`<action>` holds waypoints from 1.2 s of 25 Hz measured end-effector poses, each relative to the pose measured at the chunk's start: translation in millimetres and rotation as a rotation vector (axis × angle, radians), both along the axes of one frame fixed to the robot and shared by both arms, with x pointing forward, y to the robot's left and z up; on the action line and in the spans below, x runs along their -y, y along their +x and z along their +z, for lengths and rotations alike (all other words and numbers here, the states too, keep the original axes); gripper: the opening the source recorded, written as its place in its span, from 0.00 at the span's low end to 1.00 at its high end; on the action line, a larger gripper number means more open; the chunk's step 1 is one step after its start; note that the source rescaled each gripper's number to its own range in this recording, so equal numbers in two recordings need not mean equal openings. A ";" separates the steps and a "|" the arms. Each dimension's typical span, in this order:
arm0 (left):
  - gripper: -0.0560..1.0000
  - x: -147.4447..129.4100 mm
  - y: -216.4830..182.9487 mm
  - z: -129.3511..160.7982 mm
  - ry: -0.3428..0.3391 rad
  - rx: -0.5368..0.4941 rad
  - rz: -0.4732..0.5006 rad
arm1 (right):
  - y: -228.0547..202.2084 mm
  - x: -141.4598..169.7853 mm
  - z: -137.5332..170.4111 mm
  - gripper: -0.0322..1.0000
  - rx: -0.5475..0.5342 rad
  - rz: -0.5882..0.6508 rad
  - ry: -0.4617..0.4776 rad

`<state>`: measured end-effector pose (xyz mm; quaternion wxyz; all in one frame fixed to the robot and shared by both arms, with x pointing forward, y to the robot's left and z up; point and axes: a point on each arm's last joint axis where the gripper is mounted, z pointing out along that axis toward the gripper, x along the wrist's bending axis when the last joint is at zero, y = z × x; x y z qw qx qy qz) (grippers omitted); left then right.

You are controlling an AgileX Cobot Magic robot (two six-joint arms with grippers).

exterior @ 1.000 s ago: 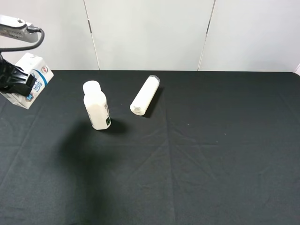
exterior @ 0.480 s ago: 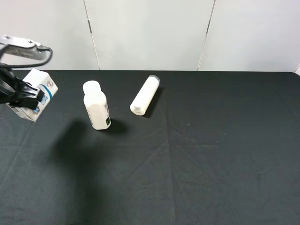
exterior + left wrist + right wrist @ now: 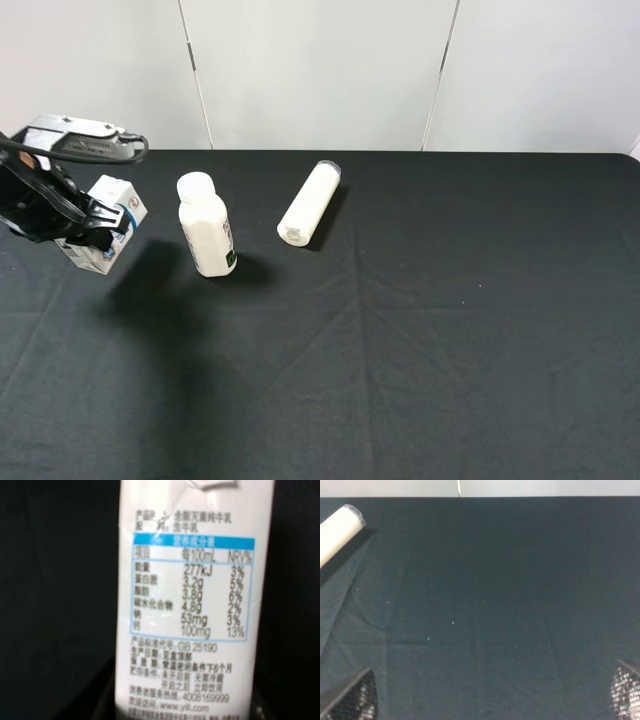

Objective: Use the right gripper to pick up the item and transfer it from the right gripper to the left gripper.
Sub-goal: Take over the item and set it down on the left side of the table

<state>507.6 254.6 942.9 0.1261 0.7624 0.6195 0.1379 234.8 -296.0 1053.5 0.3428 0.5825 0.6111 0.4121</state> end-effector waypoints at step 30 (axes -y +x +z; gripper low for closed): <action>0.99 5.1 17.9 -25.4 -0.026 0.062 -0.013 | 0.0 0.0 0.0 1.00 0.000 0.000 0.000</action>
